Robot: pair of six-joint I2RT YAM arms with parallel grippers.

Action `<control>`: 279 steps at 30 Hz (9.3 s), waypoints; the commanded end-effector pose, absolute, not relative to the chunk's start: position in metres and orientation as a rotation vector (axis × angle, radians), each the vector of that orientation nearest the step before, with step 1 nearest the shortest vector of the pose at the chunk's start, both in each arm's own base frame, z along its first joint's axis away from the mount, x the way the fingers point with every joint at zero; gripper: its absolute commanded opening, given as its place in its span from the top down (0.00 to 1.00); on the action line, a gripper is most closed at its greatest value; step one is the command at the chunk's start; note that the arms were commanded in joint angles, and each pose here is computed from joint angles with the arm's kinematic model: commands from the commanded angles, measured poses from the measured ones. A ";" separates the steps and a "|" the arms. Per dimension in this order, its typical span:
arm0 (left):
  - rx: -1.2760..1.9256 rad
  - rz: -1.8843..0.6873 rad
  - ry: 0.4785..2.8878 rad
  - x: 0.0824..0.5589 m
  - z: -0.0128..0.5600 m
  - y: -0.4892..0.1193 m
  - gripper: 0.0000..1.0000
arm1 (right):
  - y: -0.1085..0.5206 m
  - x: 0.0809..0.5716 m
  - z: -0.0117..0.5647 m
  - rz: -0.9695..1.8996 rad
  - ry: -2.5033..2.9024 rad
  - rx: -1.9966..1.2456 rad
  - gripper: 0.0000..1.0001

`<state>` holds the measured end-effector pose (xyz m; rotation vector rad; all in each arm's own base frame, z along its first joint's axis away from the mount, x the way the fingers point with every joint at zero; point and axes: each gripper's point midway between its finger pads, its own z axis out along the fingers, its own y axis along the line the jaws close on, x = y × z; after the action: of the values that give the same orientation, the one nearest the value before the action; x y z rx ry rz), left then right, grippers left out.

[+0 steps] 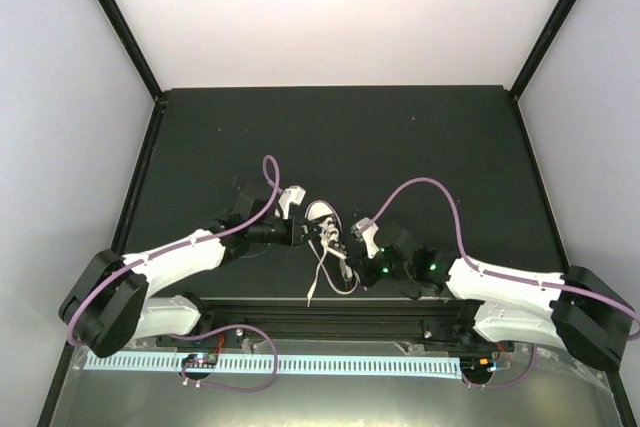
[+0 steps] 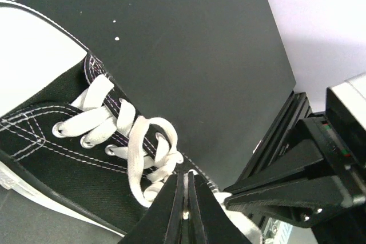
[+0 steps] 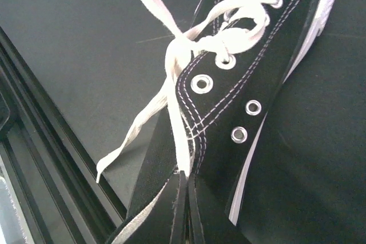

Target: Tie the shoes

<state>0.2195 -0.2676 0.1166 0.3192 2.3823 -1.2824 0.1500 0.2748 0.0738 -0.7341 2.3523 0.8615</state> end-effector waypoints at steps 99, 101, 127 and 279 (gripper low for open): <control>0.620 -1.188 2.469 0.128 0.071 -0.270 0.73 | 0.283 0.179 0.091 0.727 2.467 -0.614 0.98; 0.587 -1.134 2.463 0.133 0.076 -0.263 0.63 | 0.282 0.179 0.091 0.726 2.467 -0.613 0.98; 0.461 -1.050 2.489 0.206 0.087 -0.292 0.71 | 0.281 0.173 0.089 0.763 2.469 -0.608 0.98; 0.397 -1.471 2.438 0.198 0.070 -0.300 0.76 | 0.288 0.191 0.041 0.643 2.542 -0.560 0.98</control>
<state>0.2026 -0.2948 0.0672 0.3602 2.4590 -1.4250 0.1878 0.2987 0.0516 -0.5903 2.5186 0.7071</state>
